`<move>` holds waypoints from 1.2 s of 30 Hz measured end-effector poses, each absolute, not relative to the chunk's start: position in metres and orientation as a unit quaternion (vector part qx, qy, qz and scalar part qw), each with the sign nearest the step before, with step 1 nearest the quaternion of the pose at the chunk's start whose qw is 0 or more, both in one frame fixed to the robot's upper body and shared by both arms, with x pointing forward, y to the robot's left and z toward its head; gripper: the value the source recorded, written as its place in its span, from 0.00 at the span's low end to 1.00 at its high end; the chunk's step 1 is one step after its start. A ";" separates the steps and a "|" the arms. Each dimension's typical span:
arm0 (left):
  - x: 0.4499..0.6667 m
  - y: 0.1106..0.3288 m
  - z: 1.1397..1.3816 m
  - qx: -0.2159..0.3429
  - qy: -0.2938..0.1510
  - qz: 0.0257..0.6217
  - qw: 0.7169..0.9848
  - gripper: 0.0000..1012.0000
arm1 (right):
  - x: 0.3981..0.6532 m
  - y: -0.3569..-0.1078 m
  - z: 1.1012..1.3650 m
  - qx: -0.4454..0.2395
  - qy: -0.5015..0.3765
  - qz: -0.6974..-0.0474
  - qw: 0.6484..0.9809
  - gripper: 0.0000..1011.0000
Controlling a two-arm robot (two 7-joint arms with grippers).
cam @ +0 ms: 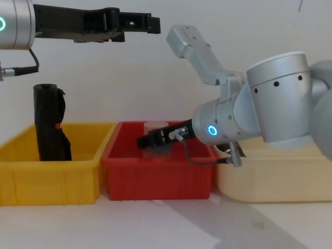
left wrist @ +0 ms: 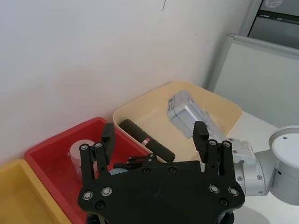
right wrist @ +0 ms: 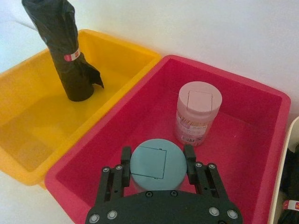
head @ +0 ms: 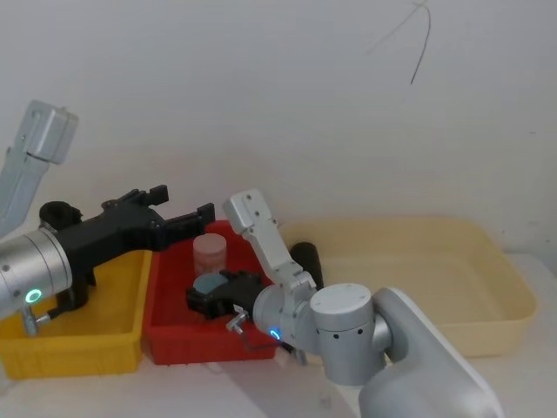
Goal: Pick up the garbage bag with the one hand and transfer it to the other hand.
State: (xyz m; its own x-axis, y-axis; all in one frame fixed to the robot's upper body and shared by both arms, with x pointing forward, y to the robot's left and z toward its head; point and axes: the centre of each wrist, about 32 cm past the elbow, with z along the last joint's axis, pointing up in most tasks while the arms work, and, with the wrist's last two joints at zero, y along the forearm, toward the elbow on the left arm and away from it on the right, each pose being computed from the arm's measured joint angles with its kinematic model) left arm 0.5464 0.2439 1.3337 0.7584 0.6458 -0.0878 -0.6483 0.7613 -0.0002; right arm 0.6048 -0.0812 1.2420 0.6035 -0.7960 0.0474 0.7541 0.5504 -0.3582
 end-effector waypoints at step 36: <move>0.546 0.244 1.334 -0.015 0.041 0.345 0.938 0.99 | 0.612 -0.172 1.316 -0.017 0.050 -0.545 0.837 0.64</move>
State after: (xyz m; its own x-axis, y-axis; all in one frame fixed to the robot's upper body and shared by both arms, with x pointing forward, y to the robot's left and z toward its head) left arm 0.5464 0.2439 1.3337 0.7584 0.6458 -0.0878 -0.6483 0.7613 -0.0002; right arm 0.6116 -0.1724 1.3156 0.4010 -0.9138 -0.0647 0.9104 0.4054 -0.0833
